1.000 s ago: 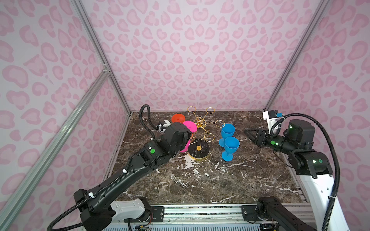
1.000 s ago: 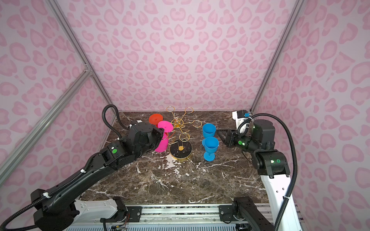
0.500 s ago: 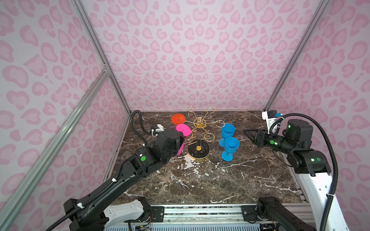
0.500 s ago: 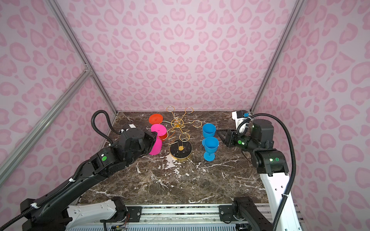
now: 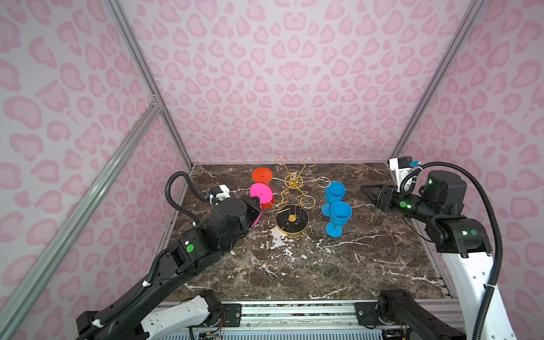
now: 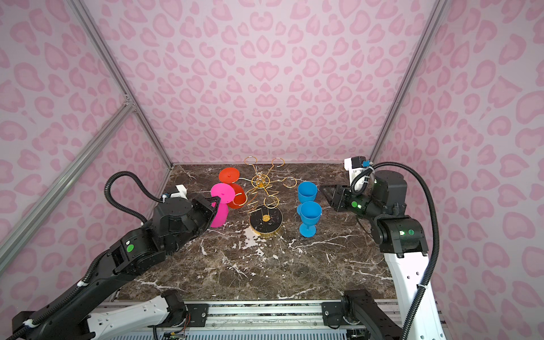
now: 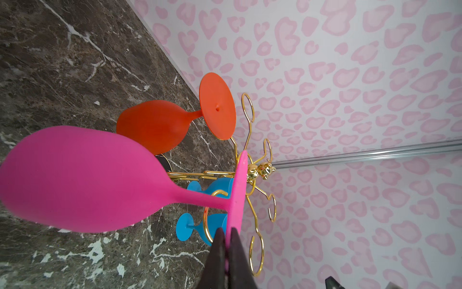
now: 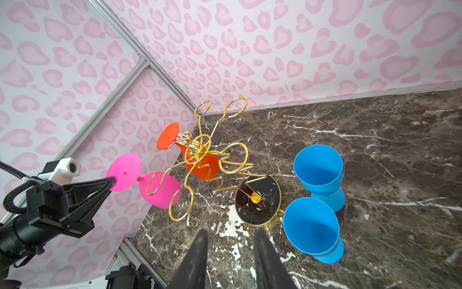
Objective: Take the wine glass off the wine glass rack
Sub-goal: Pick up the wine glass from the wine glass rack.
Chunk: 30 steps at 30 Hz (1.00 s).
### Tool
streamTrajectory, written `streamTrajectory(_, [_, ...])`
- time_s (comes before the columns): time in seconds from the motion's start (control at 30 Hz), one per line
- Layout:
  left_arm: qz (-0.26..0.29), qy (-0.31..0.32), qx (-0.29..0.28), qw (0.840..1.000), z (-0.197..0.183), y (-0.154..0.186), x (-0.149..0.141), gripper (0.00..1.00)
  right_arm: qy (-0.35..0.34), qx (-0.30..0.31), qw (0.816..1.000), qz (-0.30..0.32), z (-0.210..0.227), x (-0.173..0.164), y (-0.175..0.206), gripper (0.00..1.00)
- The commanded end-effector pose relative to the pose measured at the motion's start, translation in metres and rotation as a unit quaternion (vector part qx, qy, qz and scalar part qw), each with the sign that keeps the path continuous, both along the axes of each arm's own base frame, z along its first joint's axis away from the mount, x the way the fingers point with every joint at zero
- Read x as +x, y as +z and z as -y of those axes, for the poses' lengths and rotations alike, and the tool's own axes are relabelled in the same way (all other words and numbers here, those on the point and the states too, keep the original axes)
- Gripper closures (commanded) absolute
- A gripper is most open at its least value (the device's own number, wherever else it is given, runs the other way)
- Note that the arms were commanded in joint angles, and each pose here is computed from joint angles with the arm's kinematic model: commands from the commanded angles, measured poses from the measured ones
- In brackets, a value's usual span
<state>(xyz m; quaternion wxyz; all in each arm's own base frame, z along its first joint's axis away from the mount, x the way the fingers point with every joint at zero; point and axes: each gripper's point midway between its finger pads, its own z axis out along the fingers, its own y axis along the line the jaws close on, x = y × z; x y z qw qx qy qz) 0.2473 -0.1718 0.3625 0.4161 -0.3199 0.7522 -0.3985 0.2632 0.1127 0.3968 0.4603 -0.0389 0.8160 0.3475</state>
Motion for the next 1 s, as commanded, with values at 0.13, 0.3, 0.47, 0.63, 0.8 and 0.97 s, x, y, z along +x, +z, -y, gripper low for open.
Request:
streamTrajectory(0.13, [0.09,-0.026,0.077,0.993,-0.011,0.036,-0.004,0.96,0.002,0.03,1.0,0.003,-0.004,0.001,0.02,0.67])
streamTrajectory(0.3, [0.155,-0.079,0.148,0.974,-0.001,0.065,-0.008,0.96,0.015,0.061,0.998,0.001,-0.011,0.005,0.033,0.67])
streamTrajectory(0.47, [0.204,-0.119,0.209,0.949,0.007,0.083,-0.011,0.96,0.028,0.082,0.996,0.013,-0.017,0.004,0.056,0.68])
streamTrajectory(0.63, [0.256,-0.158,0.264,0.916,0.018,0.1,-0.015,0.96,0.052,0.11,0.992,0.015,-0.027,0.006,0.071,0.68])
streamTrajectory(0.8, [0.312,-0.207,0.321,0.87,0.035,0.113,-0.02,0.96,0.079,0.121,0.989,0.015,-0.039,0.007,0.083,0.67])
streamTrajectory(0.97, [0.362,-0.232,0.37,0.823,0.047,0.122,-0.024,0.96,0.097,0.125,0.987,0.012,-0.049,0.011,0.09,0.67])
